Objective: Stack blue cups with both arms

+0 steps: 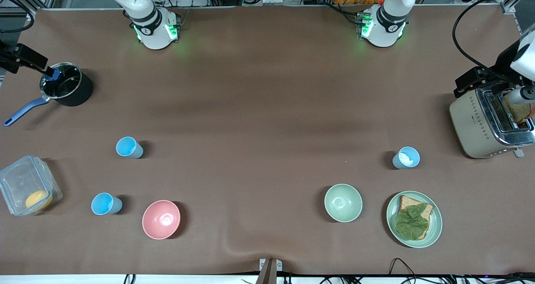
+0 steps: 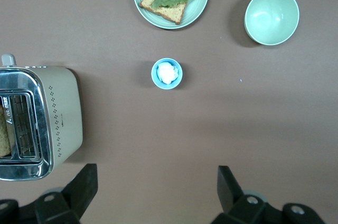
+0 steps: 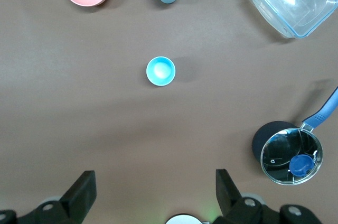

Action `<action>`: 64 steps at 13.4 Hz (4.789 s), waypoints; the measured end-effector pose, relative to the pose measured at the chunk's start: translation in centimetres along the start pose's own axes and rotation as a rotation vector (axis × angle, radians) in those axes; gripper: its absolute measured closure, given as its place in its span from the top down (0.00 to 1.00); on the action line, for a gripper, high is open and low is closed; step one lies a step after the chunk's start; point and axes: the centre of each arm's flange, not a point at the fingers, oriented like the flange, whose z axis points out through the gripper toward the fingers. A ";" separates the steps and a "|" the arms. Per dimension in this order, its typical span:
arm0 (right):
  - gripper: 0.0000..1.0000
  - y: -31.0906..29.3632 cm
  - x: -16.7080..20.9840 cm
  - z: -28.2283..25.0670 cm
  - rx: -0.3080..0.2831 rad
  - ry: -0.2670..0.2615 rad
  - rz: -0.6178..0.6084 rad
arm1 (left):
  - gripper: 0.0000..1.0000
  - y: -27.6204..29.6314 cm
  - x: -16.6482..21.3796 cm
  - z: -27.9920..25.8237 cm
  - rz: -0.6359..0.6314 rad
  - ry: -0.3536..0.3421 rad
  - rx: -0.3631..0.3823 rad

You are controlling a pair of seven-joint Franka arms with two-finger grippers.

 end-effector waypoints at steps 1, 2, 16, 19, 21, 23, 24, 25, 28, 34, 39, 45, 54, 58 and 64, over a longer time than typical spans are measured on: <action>1.00 0.0 0.0 0.0 0.000 0.001 0.000 | 1.00 0.1 0.0 0.0 0.001 0.000 0.000; 1.00 0.0 0.0 0.0 0.000 0.004 0.000 | 1.00 0.1 0.0 0.0 0.002 0.000 0.000; 1.00 1.6 2.6 7.9 -0.005 -0.052 0.040 | 1.00 -0.7 5.7 15.9 -0.014 -0.034 -0.006; 1.00 2.6 6.2 15.7 -0.024 -0.145 0.066 | 1.00 -1.8 5.3 22.0 -0.032 0.015 -0.012; 1.00 2.4 8.4 21.9 -0.041 -0.225 0.069 | 1.00 -2.5 5.1 26.3 -0.045 0.029 -0.014; 1.00 4.1 9.2 25.4 -0.047 -0.279 0.101 | 1.00 -2.6 5.5 30.6 -0.047 0.029 -0.018; 1.00 6.2 9.3 26.0 -0.041 -0.284 0.127 | 1.00 -2.7 5.8 32.5 -0.050 0.024 -0.019; 1.00 8.0 9.3 26.2 -0.033 -0.285 0.142 | 1.00 -2.8 5.9 34.1 -0.052 0.016 -0.020; 1.00 8.4 9.9 27.1 -0.027 -0.256 0.141 | 1.00 -3.3 6.0 36.3 -0.058 0.001 -0.020; 1.00 1.3 12.2 35.0 -0.056 -0.221 0.061 | 0.74 -5.0 6.0 37.8 -0.082 -0.012 -0.020; 1.00 2.9 10.9 39.9 -0.059 -0.183 0.082 | 0.16 -4.1 6.0 38.0 -0.069 -0.013 -0.023; 0.91 3.5 9.4 43.6 -0.028 -0.171 0.125 | 0.03 -0.2 6.4 35.8 -0.019 0.007 -0.049; 0.04 3.3 9.5 43.4 0.052 -0.173 0.199 | 0.03 20.6 0.9 28.8 -0.233 -0.016 -0.171; 0.04 2.8 9.7 39.4 0.070 -0.193 0.183 | 0.03 28.8 -2.9 28.1 -0.312 -0.046 -0.190; 0.04 -0.3 8.1 28.2 0.114 -0.205 0.111 | 0.03 34.3 -6.3 31.5 -0.349 -0.106 -0.190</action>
